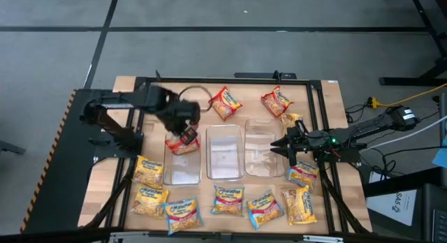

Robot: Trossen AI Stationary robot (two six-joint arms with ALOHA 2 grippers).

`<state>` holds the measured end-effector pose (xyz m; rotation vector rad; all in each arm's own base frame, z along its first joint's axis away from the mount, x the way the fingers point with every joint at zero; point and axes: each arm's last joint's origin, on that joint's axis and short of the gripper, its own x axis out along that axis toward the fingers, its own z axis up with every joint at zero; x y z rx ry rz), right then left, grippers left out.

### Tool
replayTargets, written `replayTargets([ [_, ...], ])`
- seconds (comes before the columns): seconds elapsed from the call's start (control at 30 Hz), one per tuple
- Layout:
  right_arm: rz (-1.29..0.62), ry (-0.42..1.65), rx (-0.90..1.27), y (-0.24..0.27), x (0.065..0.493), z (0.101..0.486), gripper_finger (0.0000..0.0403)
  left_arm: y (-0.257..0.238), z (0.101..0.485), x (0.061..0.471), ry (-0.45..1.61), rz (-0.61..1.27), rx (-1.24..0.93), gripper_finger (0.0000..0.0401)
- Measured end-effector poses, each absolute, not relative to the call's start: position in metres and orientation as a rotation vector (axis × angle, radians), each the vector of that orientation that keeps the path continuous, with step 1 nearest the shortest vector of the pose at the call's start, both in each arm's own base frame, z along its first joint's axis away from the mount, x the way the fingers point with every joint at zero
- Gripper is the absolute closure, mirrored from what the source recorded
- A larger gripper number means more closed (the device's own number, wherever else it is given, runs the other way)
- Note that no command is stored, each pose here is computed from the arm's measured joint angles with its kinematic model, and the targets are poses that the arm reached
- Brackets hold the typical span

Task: Sort Maruchan noodles
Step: Put the red noodle pack into the left transparent bin

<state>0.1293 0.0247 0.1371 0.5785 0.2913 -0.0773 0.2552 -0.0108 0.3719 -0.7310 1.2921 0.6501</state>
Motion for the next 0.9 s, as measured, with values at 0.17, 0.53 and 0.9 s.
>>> replayTargets([
  [0.17,-0.077,0.292,0.578,0.025,0.129,0.137,0.0236,-0.018,0.348,0.262,1.321,0.814,-0.813,0.0401],
  [0.53,-0.077,0.293,0.574,0.025,0.129,0.137,0.0236,-0.016,0.323,0.268,1.144,1.272,-1.105,0.0401],
  [0.9,-0.081,0.296,0.571,0.025,0.129,0.136,0.0236,-0.032,0.296,0.272,1.035,1.381,-1.163,0.0401],
])
